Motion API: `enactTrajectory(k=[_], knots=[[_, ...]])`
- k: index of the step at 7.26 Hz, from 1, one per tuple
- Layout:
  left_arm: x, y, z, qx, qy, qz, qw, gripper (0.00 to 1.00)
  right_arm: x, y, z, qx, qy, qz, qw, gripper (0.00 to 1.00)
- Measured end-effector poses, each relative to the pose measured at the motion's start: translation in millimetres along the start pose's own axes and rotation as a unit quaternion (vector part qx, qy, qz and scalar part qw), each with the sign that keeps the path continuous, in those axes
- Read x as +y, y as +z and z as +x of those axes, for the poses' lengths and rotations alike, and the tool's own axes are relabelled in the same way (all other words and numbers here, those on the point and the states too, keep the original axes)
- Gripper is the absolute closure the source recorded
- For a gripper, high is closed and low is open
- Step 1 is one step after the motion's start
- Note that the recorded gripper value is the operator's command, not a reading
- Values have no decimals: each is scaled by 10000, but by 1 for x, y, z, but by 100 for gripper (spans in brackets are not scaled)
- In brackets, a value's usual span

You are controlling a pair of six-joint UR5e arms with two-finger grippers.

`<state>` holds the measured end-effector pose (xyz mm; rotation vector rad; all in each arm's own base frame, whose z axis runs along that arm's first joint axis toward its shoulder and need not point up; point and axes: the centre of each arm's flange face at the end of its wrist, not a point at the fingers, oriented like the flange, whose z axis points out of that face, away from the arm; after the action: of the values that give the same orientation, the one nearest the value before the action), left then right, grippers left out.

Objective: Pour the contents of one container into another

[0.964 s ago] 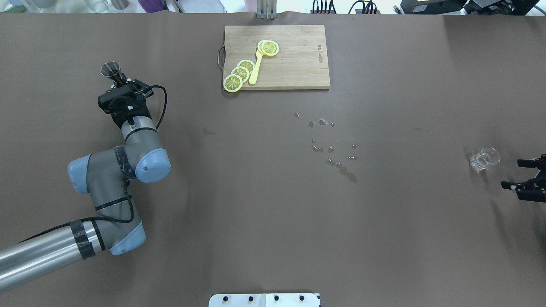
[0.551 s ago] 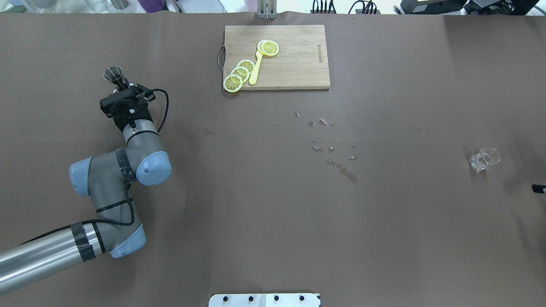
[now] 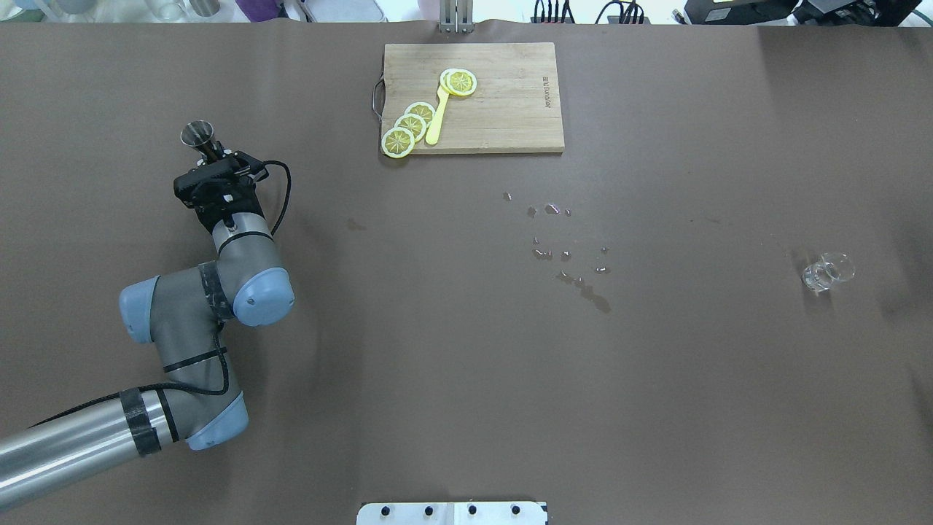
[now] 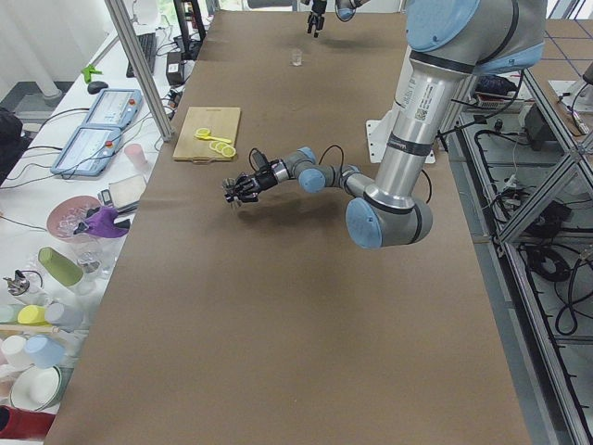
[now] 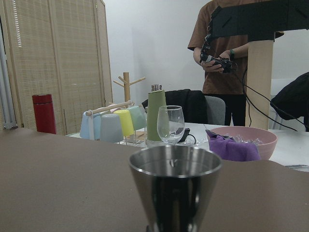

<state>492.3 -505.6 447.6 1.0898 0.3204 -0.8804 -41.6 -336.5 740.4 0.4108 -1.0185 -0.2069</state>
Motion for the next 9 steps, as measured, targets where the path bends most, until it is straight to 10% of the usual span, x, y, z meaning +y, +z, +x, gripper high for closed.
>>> enactTrajectory(k=[6, 9], knots=[[15, -46, -39, 366, 99, 25, 9993, 100, -65, -25, -28, 644, 1547, -964, 9811, 0], [26, -70, -52, 554, 164, -22, 9983, 100, -84, -41, -52, 908, 1481, -1557, 9724, 0]])
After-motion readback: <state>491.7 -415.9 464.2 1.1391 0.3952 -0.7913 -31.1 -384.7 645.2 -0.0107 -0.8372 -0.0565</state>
